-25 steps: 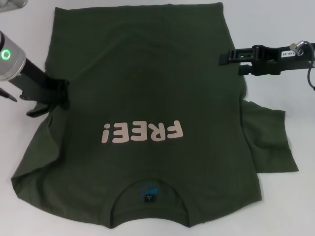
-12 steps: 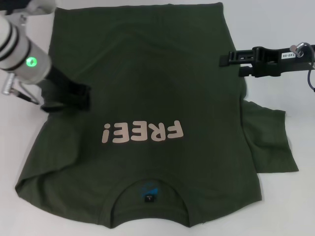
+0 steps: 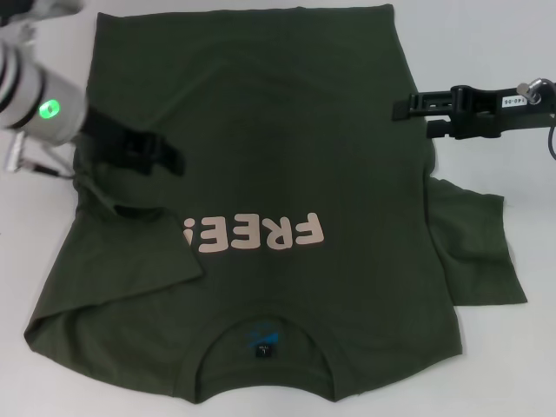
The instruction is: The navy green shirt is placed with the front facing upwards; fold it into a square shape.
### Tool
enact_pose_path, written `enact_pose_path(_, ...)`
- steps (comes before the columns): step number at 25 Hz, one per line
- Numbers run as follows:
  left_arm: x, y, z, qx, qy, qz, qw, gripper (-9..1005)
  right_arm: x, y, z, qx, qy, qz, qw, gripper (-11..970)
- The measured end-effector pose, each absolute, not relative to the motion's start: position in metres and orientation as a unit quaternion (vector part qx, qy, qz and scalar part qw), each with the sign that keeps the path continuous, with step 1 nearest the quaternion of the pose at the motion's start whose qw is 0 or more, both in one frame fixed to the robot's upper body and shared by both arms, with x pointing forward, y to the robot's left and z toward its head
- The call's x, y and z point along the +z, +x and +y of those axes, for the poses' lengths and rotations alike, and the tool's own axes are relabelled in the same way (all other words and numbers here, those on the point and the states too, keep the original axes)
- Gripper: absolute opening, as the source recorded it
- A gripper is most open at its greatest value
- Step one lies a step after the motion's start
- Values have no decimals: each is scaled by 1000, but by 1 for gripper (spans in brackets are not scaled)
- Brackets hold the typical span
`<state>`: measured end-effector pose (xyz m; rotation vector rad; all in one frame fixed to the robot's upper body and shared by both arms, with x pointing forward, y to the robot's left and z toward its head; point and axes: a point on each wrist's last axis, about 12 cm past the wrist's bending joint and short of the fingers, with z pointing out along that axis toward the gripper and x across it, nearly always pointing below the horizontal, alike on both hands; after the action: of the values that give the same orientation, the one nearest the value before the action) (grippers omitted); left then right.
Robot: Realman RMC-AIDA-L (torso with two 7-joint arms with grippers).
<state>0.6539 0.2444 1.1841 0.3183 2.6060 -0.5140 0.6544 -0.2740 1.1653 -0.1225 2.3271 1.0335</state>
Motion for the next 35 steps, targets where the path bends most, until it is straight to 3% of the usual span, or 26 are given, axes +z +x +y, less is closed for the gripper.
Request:
enact_pose_path(5,1171,642,279,-190,43,956,221,423,1165,653,-277,386,-47,874,292,890)
enact_pose_path(10,1160,632,303,-206,-29,955,214,657,1164,652,-278,387,-46,874,290,888)
enact_pose_path(13,1151,627,307,-211,-43,954,208,691,1164,652,-278,387,-47,874,289,887)
enact_pose_path(24,1122,644,284,-228,-74,942,236,693,1160,649,-279,388,-43,875,287,884)
enact_pose_path(30,1134,651,272,-314,-39,897,307,696,1158,648,-287,383,-39,875,295,882)
enact_pose_path(35,1141,638,293,-343,-11,886,314,699,1157,648,-300,363,-33,878,311,881)
